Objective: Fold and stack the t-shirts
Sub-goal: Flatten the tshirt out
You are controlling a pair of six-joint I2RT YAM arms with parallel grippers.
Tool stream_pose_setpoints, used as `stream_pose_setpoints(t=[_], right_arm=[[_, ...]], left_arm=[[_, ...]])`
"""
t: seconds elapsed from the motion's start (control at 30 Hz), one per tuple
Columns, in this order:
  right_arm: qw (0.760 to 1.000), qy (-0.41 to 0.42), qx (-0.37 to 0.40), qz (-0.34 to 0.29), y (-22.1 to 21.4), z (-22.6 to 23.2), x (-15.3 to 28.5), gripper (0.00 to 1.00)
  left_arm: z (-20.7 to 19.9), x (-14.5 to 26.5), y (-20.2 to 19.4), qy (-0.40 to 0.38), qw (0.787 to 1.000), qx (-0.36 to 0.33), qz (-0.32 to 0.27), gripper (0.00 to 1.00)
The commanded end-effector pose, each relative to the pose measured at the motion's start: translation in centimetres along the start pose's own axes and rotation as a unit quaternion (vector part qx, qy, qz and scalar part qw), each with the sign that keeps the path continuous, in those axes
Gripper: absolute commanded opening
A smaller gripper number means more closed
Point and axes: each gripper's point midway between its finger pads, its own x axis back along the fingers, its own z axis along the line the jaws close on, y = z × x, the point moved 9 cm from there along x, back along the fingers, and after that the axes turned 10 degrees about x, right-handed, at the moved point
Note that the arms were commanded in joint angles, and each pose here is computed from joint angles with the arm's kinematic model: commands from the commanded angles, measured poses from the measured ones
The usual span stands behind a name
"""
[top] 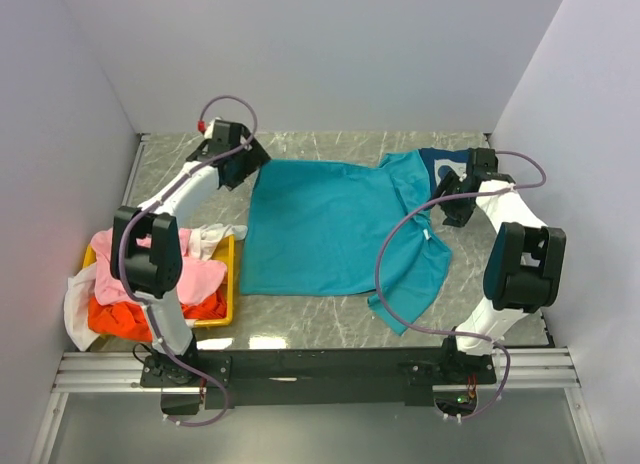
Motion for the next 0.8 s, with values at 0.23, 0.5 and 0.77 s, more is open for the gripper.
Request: stream_pose_setpoints(t=[0.23,0.5,0.77], right_arm=[[1.000,-0.001,0.019,-0.016,-0.5,0.3,1.6,0.71],[0.998,0.019,0.067,-0.011,-0.7,2.8,0.8,0.71],[0.987,0.090,0.136,0.000,-0.7,10.2,-1.7,0.70]], left_arm=[[-0.4,-1.8,4.8,0.024,0.997,-0.050,-0.060,0.98],[-0.2,-3.6,4.3,0.005,0.996,-0.080,-0.026,0.98],[-0.4,-4.4,4.2,0.004,0.997,-0.080,-0.009,0.98]])
